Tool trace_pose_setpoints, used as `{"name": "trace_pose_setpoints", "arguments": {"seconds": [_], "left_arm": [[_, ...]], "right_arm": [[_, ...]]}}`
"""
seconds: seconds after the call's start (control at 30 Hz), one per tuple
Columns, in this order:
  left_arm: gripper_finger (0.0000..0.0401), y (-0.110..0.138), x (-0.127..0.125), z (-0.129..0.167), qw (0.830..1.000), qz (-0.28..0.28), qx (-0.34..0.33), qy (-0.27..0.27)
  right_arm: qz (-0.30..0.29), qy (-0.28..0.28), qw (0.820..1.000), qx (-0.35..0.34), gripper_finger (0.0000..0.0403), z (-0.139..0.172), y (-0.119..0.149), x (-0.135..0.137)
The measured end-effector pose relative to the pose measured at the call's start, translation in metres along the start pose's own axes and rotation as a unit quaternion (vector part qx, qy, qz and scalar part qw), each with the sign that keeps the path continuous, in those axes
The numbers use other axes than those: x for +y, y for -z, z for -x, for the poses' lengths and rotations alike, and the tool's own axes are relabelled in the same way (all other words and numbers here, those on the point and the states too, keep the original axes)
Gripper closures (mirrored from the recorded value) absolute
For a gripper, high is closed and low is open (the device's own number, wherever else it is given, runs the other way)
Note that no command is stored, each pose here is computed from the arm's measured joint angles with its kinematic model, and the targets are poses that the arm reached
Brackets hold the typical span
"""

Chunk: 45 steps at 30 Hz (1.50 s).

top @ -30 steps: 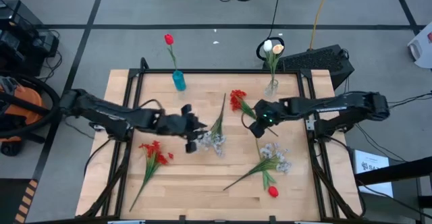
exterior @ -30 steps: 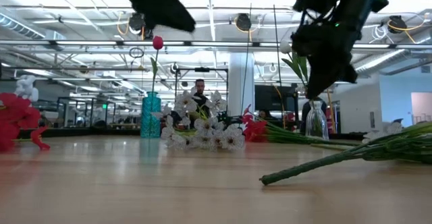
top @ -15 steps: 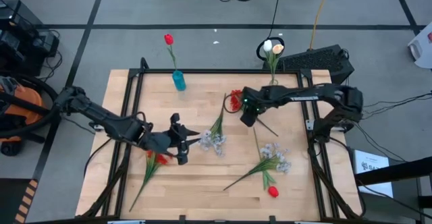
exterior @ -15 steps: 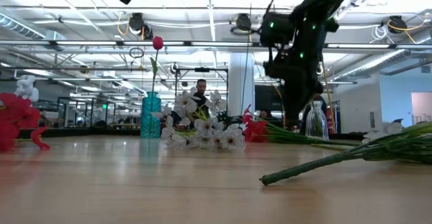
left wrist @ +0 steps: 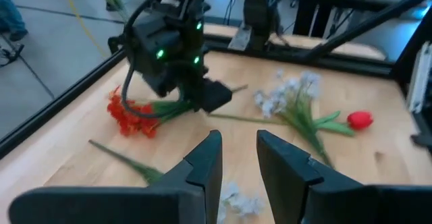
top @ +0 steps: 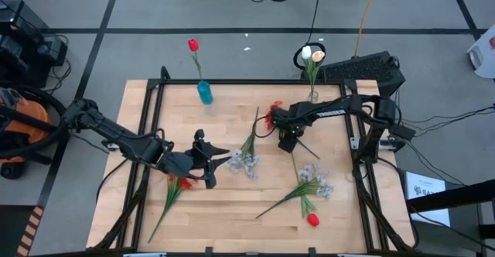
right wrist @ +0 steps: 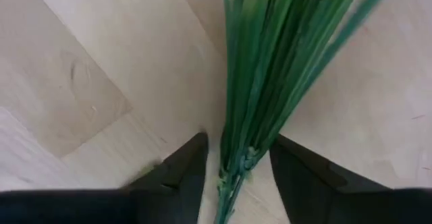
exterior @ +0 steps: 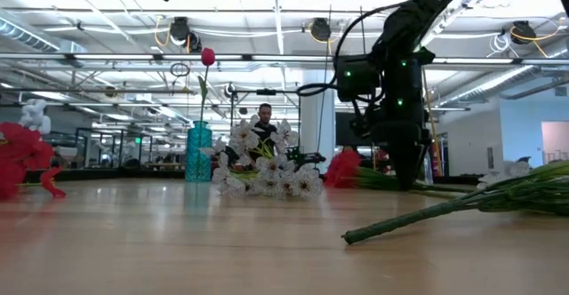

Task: Sort flowers into vase by color
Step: Put the top orange flowers into the blue vase

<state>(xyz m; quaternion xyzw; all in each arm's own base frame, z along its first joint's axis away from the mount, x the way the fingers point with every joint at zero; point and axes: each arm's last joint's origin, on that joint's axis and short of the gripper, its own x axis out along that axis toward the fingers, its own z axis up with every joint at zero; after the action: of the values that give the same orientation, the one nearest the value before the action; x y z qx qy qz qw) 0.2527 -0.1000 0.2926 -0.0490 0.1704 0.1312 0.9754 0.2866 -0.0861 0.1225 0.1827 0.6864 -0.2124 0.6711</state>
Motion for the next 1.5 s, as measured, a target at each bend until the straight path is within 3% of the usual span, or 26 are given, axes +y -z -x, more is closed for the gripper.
{"name": "trace_pose_setpoints", "arguments": {"seconds": [0.2, 0.37, 0.5, 0.57, 0.7, 0.83, 0.9, 1.07, 1.27, 1.5], "left_arm": [[0.0302, -0.005, -0.001, 0.0, 1.0, 0.018, -0.023, 0.002], [0.0302, -0.008, 0.002, -0.003, 0.997, 0.06, -0.038, -0.013], [0.0302, -0.015, 0.004, -0.006, 0.994, 0.086, -0.065, -0.016], [0.0302, -0.016, 0.005, -0.011, 0.993, 0.094, -0.074, -0.018], [0.0302, -0.018, 0.006, -0.028, 0.988, 0.114, -0.096, -0.027], [0.0302, -0.018, 0.005, -0.053, 0.985, 0.121, -0.124, 0.009], [0.0302, -0.021, 0.004, -0.064, 0.98, 0.117, -0.16, 0.03], [0.0302, -0.034, 0.001, -0.086, 0.97, 0.081, -0.223, 0.053], [0.0302, -0.045, -0.003, -0.108, 0.967, 0.054, -0.22, 0.112], [0.0302, -0.043, -0.003, -0.114, 0.972, 0.048, -0.203, 0.105]], "right_arm": [[0.019, -0.004, 0.999, -0.026, 0.0379, 0.009, 0.003, 0.006], [0.01, 0.012, 0.994, -0.107, 0.0387, 0.052, 0.016, 0.006], [0.008, -0.037, 0.971, -0.237, 0.0397, 0.114, 0.04, 0.01], [0.01, -0.077, 0.946, -0.316, 0.0397, 0.145, 0.054, 0.012], [0.019, -0.158, 0.864, -0.477, 0.0398, 0.203, 0.081, 0.012], [0.039, -0.214, 0.788, -0.576, 0.0399, 0.236, 0.098, 0.017], [0.051, -0.232, 0.763, -0.601, 0.0399, 0.245, 0.102, 0.022], [0.083, -0.248, 0.753, -0.604, 0.0399, 0.244, 0.103, 0.039], [0.107, -0.262, 0.738, -0.612, 0.0399, 0.239, 0.093, 0.061], [0.121, -0.261, 0.736, -0.613, 0.0398, 0.236, 0.09, 0.07]]}}
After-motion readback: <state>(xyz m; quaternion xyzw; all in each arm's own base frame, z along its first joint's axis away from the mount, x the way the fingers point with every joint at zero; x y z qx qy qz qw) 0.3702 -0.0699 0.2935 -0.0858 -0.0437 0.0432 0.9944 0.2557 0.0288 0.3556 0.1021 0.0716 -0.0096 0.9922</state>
